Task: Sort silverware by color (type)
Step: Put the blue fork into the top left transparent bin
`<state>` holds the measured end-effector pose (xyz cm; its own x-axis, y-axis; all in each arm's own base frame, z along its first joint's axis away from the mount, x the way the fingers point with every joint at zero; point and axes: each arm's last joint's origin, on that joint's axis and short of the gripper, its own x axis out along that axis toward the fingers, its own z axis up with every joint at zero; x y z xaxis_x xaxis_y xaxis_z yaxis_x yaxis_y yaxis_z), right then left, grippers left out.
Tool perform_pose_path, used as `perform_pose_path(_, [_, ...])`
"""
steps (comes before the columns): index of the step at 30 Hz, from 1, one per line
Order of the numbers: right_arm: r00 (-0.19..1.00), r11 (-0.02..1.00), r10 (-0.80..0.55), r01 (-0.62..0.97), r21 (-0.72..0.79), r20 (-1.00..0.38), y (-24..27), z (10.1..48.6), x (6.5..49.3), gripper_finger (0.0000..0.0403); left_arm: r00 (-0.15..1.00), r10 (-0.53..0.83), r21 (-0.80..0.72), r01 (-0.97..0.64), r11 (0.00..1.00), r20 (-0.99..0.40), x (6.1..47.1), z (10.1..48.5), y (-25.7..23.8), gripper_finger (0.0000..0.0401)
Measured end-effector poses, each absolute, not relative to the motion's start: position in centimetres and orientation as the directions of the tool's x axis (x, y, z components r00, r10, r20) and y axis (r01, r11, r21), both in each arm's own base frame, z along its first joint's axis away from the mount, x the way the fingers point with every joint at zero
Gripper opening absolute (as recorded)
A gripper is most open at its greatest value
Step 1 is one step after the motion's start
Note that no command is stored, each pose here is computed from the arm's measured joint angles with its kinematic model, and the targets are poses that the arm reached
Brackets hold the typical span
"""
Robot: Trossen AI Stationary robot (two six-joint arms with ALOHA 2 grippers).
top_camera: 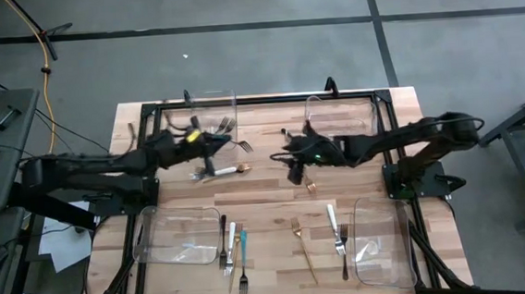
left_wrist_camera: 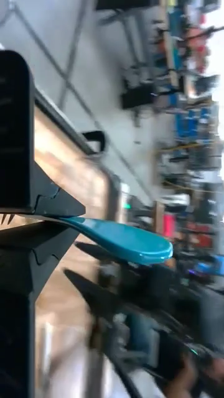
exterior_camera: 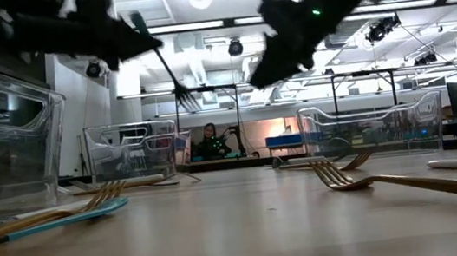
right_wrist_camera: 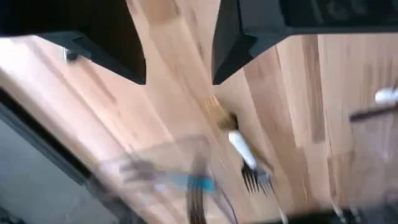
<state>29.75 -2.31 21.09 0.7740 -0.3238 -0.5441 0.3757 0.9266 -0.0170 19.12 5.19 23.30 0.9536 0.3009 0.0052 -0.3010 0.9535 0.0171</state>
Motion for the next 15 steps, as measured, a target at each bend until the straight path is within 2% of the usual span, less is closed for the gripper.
perform_pose_path(3, [0.812,0.925,-0.309,0.379,0.043,-0.496,-1.6,19.6,27.4,0.0189,0.953,0.293,-0.005,-0.293,0.956,0.074,17.8,24.2,4.8,0.0001])
perform_pose_path(7, [0.901,0.93,-0.251,0.326,0.17,-0.355,-0.9,18.1,24.9,0.019,0.936,0.336,-0.014,-0.337,0.941,0.109,17.2,26.4,5.0,0.0001])
perform_pose_path(11, [0.952,0.945,-0.23,0.268,0.187,-0.202,-0.6,17.9,23.9,0.019,0.874,0.483,0.039,-0.481,0.876,-0.051,17.6,29.4,6.5,0.0001])
perform_pose_path(15, [0.962,0.96,-0.233,0.251,0.124,-0.144,-0.7,18.2,24.0,0.019,0.721,0.648,0.144,-0.634,0.76,-0.246,18.8,31.5,8.9,0.0001])
